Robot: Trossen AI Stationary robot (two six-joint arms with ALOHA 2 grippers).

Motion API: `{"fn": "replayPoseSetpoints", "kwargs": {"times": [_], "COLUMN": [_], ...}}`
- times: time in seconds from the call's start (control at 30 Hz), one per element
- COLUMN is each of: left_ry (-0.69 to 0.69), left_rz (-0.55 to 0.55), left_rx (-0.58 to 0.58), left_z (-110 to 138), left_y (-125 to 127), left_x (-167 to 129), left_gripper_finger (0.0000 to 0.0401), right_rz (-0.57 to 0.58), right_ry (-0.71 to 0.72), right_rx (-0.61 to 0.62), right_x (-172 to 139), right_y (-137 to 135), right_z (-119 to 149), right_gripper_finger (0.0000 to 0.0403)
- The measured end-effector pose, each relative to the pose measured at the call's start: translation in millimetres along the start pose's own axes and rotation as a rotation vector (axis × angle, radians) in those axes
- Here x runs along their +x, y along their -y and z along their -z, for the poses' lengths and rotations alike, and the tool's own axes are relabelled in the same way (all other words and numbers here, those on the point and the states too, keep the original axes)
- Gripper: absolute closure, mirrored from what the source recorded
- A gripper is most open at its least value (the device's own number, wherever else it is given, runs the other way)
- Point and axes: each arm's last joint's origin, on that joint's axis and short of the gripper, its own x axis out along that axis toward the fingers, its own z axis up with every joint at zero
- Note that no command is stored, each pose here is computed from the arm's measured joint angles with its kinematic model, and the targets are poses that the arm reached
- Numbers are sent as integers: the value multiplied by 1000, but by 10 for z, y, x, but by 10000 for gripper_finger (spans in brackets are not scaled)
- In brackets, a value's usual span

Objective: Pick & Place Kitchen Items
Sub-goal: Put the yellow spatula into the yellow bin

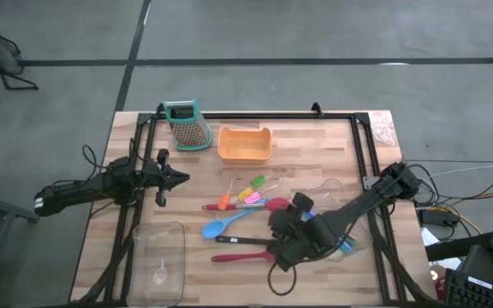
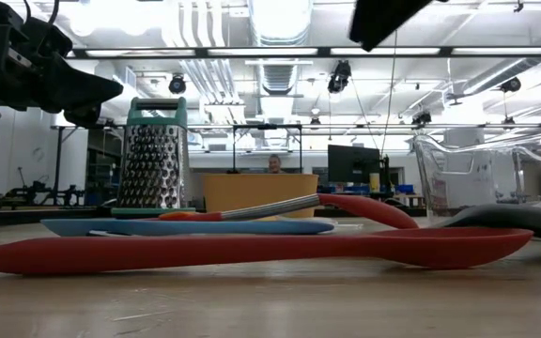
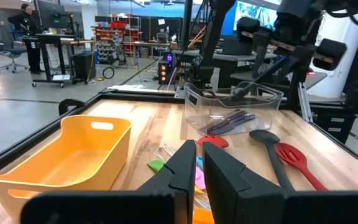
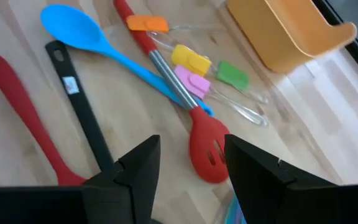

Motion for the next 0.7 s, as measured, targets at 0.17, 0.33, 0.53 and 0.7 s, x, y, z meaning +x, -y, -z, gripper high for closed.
{"fn": "replayPoseSetpoints", "kwargs": {"times": [0.17,0.33,0.53,0.7], "left_ry": [0,0,0,0], "left_rz": [0,0,0,1], "left_rx": [0,0,0,0], "left_z": [0,1,0,0], "left_y": [0,0,0,0], "left_x": [0,0,0,0], "left_gripper_finger": [366,366,366,366], "right_rz": [24,60,74,68], "right_ry": [-11,-34,-46,-43], "right_rx": [-53,-115,-216,-294], "right_x": [152,424,662,772], "right_y": [-75,-184,-313,-425], "right_z": [-88,-198,-363,-449], "right_gripper_finger": [244,256,268,277]}}
